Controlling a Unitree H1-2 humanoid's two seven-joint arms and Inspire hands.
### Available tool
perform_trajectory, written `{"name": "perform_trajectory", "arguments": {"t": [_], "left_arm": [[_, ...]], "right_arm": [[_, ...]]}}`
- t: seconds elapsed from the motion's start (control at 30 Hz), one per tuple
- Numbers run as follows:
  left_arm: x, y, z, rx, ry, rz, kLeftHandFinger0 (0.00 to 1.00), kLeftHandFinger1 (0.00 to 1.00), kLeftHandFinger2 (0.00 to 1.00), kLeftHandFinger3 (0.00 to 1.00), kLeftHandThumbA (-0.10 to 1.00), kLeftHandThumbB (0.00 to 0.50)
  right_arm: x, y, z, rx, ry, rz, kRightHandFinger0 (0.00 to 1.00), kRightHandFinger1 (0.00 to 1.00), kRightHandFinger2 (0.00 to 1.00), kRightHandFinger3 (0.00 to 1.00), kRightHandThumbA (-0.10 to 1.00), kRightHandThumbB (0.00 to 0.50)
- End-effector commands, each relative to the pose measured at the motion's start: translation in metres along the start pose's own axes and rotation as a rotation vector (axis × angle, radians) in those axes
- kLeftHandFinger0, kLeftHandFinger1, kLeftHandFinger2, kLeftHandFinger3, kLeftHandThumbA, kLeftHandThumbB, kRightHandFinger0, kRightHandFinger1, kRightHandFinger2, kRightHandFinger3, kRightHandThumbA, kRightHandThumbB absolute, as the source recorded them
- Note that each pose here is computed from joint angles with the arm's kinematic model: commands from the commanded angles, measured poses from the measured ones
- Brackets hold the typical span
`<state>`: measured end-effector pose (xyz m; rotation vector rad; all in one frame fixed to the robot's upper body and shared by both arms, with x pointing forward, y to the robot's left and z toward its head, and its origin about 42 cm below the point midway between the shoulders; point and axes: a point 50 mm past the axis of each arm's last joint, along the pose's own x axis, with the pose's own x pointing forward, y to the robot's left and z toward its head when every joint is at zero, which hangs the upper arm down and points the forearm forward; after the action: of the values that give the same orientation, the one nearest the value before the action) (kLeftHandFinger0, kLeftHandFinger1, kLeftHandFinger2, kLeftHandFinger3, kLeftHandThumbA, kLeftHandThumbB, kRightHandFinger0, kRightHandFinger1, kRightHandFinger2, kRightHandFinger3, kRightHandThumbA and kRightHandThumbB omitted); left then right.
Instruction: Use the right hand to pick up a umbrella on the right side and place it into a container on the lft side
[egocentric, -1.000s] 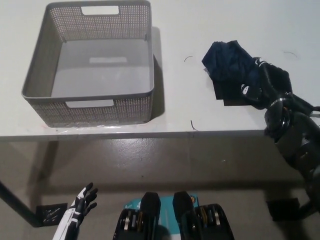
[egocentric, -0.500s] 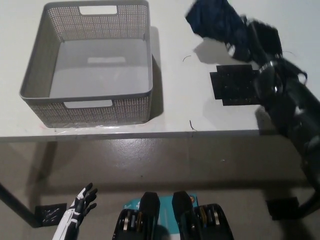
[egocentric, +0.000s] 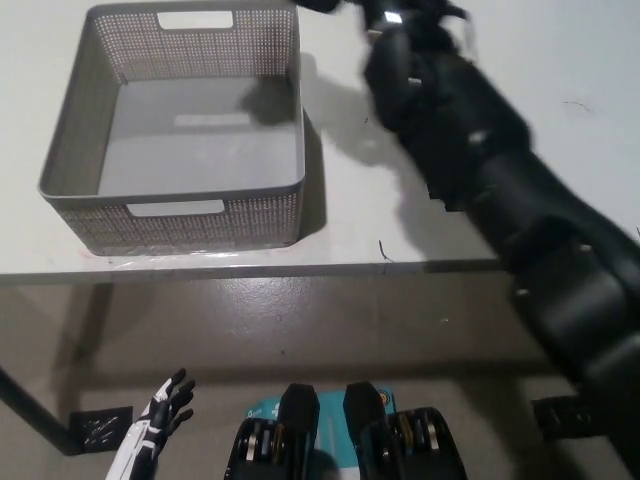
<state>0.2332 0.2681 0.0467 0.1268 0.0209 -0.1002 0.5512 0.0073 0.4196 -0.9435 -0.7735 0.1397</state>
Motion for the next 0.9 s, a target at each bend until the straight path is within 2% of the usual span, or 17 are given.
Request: {"name": "perform_trajectory", "arguments": {"t": [0.0, 0.07, 0.13, 0.17, 0.27, 0.3, 0.4, 0.43, 0.47, 0.5, 0.57, 0.6, 0.63, 0.7, 0.73, 0.8, 0.87], "left_arm": [[-0.005, -0.004, 0.003, 0.016, -0.045, -0.032, 1.0, 1.0, 1.0, 1.0, 1.0, 0.158], [-0.007, -0.008, 0.002, 0.014, -0.044, -0.04, 1.0, 1.0, 1.0, 1.0, 1.0, 0.157], [-0.006, -0.011, 0.002, 0.011, -0.046, -0.045, 1.0, 1.0, 1.0, 1.0, 1.0, 0.162], [-0.005, -0.012, 0.003, 0.011, -0.047, -0.05, 1.0, 1.0, 1.0, 1.0, 1.0, 0.16], [-0.005, -0.017, 0.003, 0.003, -0.045, -0.062, 1.0, 1.0, 1.0, 1.0, 1.0, 0.167], [-0.005, -0.017, 0.005, -0.005, -0.048, -0.062, 1.0, 1.0, 1.0, 1.0, 1.0, 0.168], [-0.004, -0.02, 0.007, -0.016, -0.057, -0.076, 1.0, 1.0, 1.0, 1.0, 1.0, 0.151], [-0.004, -0.02, 0.008, -0.014, -0.06, -0.078, 1.0, 1.0, 1.0, 1.0, 1.0, 0.151], [-0.003, -0.019, 0.009, -0.006, -0.062, -0.082, 1.0, 1.0, 1.0, 1.0, 1.0, 0.17], [-0.001, -0.02, 0.01, -0.001, -0.064, -0.082, 1.0, 1.0, 1.0, 1.0, 1.0, 0.184], [0.001, -0.02, 0.012, 0.009, -0.066, -0.083, 1.0, 1.0, 1.0, 1.0, 1.0, 0.186], [0.001, -0.019, 0.012, 0.005, -0.065, -0.086, 1.0, 1.0, 1.0, 1.0, 1.0, 0.186], [0.003, -0.019, 0.014, 0.01, -0.068, -0.086, 1.0, 1.0, 1.0, 1.0, 1.0, 0.194], [0.003, -0.02, 0.015, 0.014, -0.067, -0.094, 1.0, 1.0, 1.0, 1.0, 1.0, 0.209], [0.002, -0.021, 0.015, 0.014, -0.066, -0.096, 1.0, 1.0, 1.0, 1.0, 1.0, 0.209], [0.002, -0.022, 0.016, 0.018, -0.066, -0.099, 1.0, 1.0, 1.0, 1.0, 1.0, 0.204], [0.003, -0.022, 0.018, 0.025, -0.069, -0.097, 1.0, 1.0, 1.0, 1.0, 1.0, 0.208]], "right_arm": [[0.038, -0.015, 0.098, 0.032, -0.196, -0.041, 0.0, 0.07, 0.67, 0.55, -0.1, 0.159], [0.036, 0.001, 0.115, 0.051, -0.199, -0.014, 0.0, 0.04, 0.65, 0.57, -0.1, 0.189], [0.031, 0.019, 0.129, 0.052, -0.217, 0.019, 0.06, 0.19, 0.76, 0.75, -0.1, 0.201], [0.028, 0.026, 0.133, 0.05, -0.219, 0.031, 0.0, 0.1, 0.43, 0.5, -0.1, 0.201], [0.018, 0.051, 0.14, 0.071, -0.215, 0.075, 0.0, 0.0, 0.24, 0.27, -0.1, 0.209], [0.012, 0.062, 0.141, 0.068, -0.209, 0.096, 0.0, 0.0, 0.26, 0.3, -0.1, 0.195], [0.004, 0.077, 0.132, 0.074, -0.15, 0.149, 0.0, 0.04, 0.56, 0.56, -0.1, 0.189], [0.002, 0.08, 0.128, 0.074, -0.139, 0.158, 0.0, 0.04, 0.53, 0.56, -0.1, 0.19], [-0.001, 0.083, 0.12, 0.064, -0.112, 0.176, 0.07, 0.14, 0.55, 0.56, -0.1, 0.194], [-0.004, 0.085, 0.113, 0.057, -0.089, 0.192, 0.22, 0.31, 0.64, 0.61, -0.1, 0.223], [-0.009, 0.088, 0.095, 0.069, -0.053, 0.191, 0.19, 0.27, 0.45, 0.44, -0.1, 0.232], [-0.012, 0.089, 0.089, 0.07, -0.034, 0.199, 0.19, 0.27, 0.45, 0.44, -0.1, 0.232], [-0.016, 0.091, 0.076, 0.064, -0.004, 0.206, 0.01, 0.02, 0.19, 0.27, -0.1, 0.192], [-0.022, 0.092, 0.06, 0.048, 0.043, 0.206, 0.0, 0.0, 0.13, 0.24, -0.1, 0.172], [-0.024, 0.093, 0.054, 0.042, 0.057, 0.21, 0.0, 0.02, 0.28, 0.36, -0.1, 0.181], [-0.028, 0.093, 0.043, 0.036, 0.083, 0.213, 0.0, 0.0, 0.35, 0.38, -0.1, 0.188], [-0.032, 0.092, 0.031, 0.033, 0.122, 0.219, 0.0, 0.07, 0.61, 0.55, -0.1, 0.164]]}}
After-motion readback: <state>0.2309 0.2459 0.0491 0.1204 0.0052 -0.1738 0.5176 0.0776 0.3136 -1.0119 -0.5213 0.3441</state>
